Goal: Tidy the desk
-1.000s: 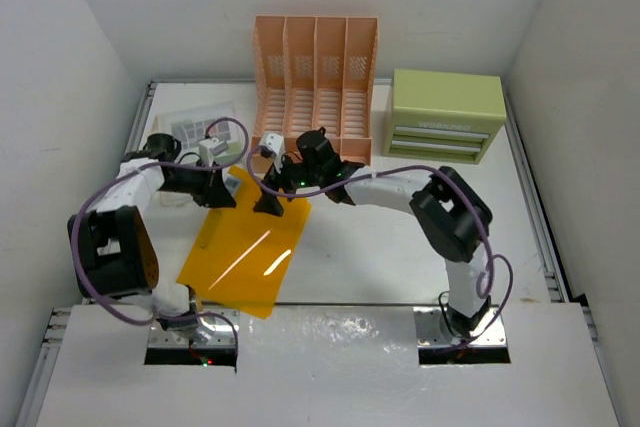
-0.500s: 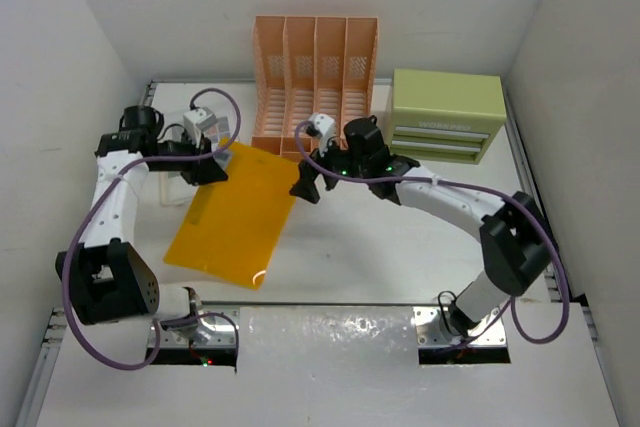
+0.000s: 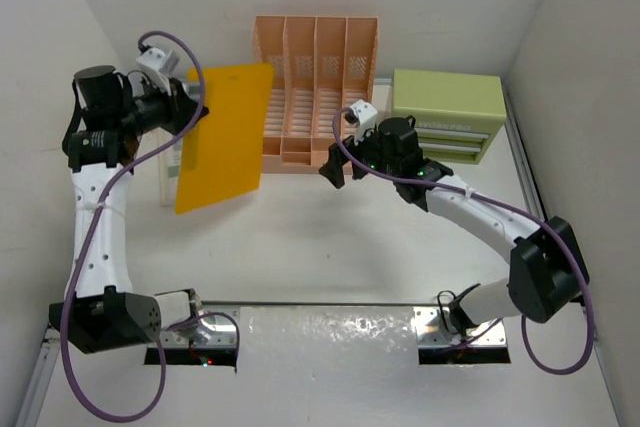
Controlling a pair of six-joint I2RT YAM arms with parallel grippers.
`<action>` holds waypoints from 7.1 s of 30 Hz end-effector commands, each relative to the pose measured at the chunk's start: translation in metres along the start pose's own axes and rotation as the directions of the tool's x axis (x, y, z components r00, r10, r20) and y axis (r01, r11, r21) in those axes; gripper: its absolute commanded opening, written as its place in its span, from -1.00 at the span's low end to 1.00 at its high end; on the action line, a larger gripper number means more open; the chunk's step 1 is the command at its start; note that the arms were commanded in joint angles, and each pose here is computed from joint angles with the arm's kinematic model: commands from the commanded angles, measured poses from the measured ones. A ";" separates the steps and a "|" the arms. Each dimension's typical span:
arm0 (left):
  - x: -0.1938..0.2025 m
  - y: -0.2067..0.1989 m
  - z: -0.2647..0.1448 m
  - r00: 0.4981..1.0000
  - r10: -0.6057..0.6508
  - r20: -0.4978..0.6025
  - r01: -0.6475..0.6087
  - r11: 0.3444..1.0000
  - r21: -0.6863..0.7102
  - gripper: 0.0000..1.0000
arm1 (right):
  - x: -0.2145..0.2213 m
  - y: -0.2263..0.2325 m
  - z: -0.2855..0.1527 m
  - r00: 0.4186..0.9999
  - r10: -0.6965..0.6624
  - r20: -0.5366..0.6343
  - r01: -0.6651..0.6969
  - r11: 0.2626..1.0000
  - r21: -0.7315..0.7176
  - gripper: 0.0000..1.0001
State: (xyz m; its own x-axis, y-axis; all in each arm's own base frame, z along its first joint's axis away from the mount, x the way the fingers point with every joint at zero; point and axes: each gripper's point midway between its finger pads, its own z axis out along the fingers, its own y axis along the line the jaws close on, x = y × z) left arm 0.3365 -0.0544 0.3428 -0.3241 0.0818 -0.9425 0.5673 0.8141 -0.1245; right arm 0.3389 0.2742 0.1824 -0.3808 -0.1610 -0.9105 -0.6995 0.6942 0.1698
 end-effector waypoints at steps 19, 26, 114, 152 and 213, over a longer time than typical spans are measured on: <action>-0.189 0.018 -0.004 0.821 0.089 0.564 0.086 0.957 -0.275 -1.00 | -0.027 -0.017 -0.005 0.998 0.022 0.051 -0.028 0.992 0.122 0.98; -0.205 0.023 0.010 0.778 0.146 0.610 0.092 0.936 -0.341 -1.00 | -0.038 -0.020 -0.005 0.996 0.054 0.072 -0.064 0.987 0.148 0.98; -0.082 0.033 0.176 0.937 0.086 0.339 0.054 0.923 -0.381 0.92 | 0.032 -0.047 0.019 0.985 0.022 -0.171 0.031 0.954 0.300 0.25; 0.281 0.275 0.037 0.776 -0.611 -0.157 0.350 0.624 -0.698 0.99 | 0.079 -0.139 0.121 0.973 0.107 -0.205 -0.006 0.898 0.439 -0.88; 0.196 0.164 0.010 0.877 -0.429 -0.216 0.342 0.874 -0.345 -1.00 | 0.095 0.195 0.200 0.516 -0.847 0.131 0.853 0.494 -0.168 0.70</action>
State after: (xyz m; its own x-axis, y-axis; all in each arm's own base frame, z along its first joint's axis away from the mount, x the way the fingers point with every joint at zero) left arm 0.3736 0.0886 0.1179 -0.7302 -0.1516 -0.6663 0.1122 0.9353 -0.3357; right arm 0.2513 0.5148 0.0214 0.4046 -0.6043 -0.6863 -0.8568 0.0118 -0.5155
